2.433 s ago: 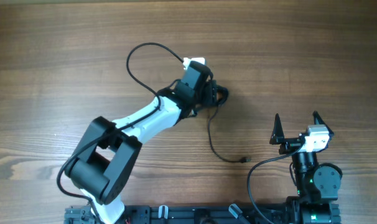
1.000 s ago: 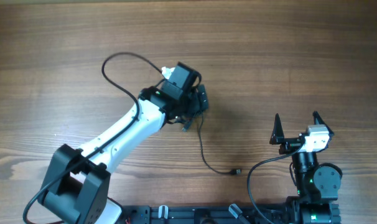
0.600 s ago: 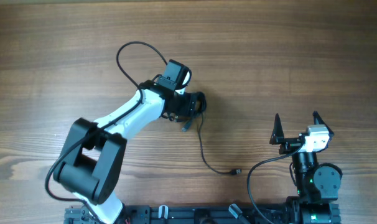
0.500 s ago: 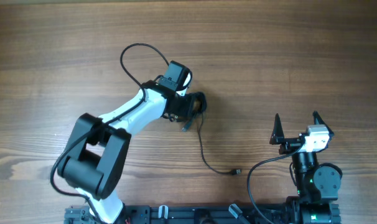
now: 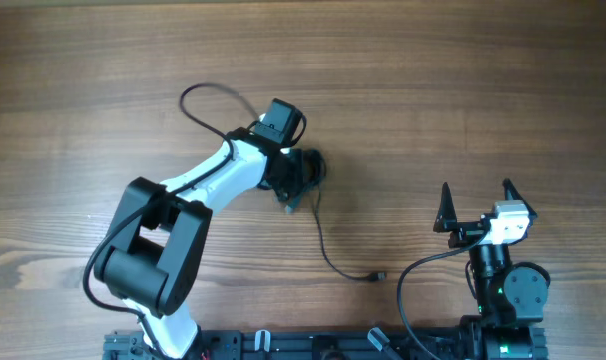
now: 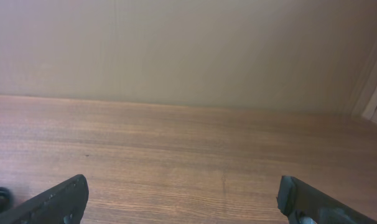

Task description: Untangle cables

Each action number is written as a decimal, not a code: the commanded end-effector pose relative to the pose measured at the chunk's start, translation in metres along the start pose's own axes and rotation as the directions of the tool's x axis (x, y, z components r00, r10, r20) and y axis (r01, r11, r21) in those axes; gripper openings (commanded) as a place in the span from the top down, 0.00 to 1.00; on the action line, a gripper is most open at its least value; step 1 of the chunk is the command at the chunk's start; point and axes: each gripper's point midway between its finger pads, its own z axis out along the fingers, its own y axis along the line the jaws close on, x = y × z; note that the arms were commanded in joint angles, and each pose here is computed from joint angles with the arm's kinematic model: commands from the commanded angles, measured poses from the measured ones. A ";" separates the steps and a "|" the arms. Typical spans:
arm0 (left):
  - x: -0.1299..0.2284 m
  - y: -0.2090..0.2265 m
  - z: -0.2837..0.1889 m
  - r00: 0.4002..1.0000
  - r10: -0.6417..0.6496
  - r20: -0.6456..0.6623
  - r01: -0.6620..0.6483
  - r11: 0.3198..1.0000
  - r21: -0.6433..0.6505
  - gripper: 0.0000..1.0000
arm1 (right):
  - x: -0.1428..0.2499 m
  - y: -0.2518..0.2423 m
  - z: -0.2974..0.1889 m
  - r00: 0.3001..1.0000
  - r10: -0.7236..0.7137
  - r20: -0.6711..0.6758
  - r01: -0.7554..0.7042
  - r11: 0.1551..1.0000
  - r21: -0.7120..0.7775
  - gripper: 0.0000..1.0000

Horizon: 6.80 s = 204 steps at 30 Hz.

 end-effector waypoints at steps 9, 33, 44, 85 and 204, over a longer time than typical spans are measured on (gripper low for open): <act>0.023 -0.041 -0.023 0.964 -0.152 -0.219 0.207 0.946 0.251 0.07 | -0.002 0.003 0.000 0.998 0.061 0.007 -0.061 0.998 -0.019 0.00; -0.022 0.002 -0.025 0.967 0.252 0.039 -0.255 0.950 0.181 0.41 | 0.121 0.053 -0.005 0.058 0.924 -0.378 -0.875 0.229 0.426 0.00; -0.032 0.003 -0.023 0.972 0.220 0.087 -0.229 0.966 0.116 0.57 | 0.150 0.067 -0.018 0.022 0.876 -0.481 -0.817 0.293 0.496 0.00; 0.011 0.004 0.027 0.951 0.306 -0.041 -0.306 0.952 0.001 0.96 | 0.155 0.060 -0.019 0.081 0.874 -0.479 -0.796 0.346 0.496 0.00; 0.009 -0.056 -0.157 0.937 0.023 0.347 -0.139 0.939 0.314 0.96 | -0.005 0.224 0.050 0.440 0.486 -0.756 -0.879 0.403 -0.253 0.95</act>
